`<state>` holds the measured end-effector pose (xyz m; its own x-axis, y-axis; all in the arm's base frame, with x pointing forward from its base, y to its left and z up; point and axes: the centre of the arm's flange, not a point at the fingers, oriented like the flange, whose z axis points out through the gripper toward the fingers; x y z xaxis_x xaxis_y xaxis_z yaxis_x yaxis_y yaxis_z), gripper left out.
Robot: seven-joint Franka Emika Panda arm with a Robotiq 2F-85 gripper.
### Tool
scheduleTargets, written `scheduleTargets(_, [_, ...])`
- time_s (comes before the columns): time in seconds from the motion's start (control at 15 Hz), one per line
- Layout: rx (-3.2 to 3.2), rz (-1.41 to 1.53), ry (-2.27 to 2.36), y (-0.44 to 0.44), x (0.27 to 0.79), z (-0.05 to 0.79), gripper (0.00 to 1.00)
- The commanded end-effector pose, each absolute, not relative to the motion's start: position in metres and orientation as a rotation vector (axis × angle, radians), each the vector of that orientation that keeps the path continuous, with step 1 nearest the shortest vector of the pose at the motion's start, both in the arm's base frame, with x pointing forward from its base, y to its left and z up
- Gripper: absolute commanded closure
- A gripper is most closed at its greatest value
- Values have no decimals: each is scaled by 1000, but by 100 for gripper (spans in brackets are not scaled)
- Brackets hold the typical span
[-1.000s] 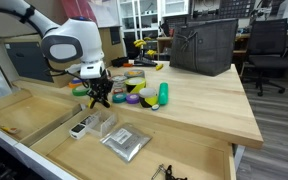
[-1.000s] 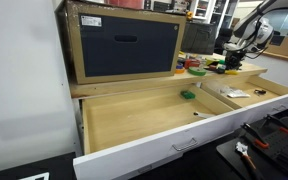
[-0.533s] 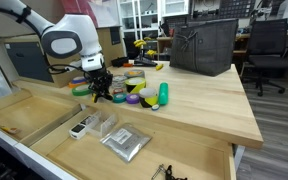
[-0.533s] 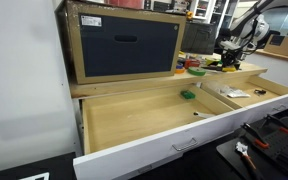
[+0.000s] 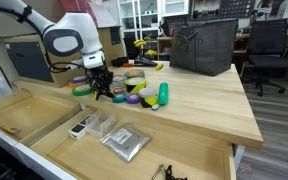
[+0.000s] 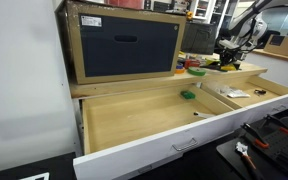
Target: Remove the black and yellow tool from the open drawer and place it on the counter.
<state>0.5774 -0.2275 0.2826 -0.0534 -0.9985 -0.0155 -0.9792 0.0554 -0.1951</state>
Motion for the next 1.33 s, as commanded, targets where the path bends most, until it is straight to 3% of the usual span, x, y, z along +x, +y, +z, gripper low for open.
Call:
scheduleTargets(0.0, [-2072, -206, 2155, -209, 573, 277, 96])
scheduleTargets(1.0, [-2200, -324, 2049, -148, 592, 259, 96])
scheduleTargets(1.07, [-2231, -316, 2034, -151, 594, 258, 81])
scheduleTargets(1.13, [-2256, -310, 2022, -154, 595, 259, 58])
scheduleTargets(1.27, [-2277, -315, 2010, -168, 591, 262, 53])
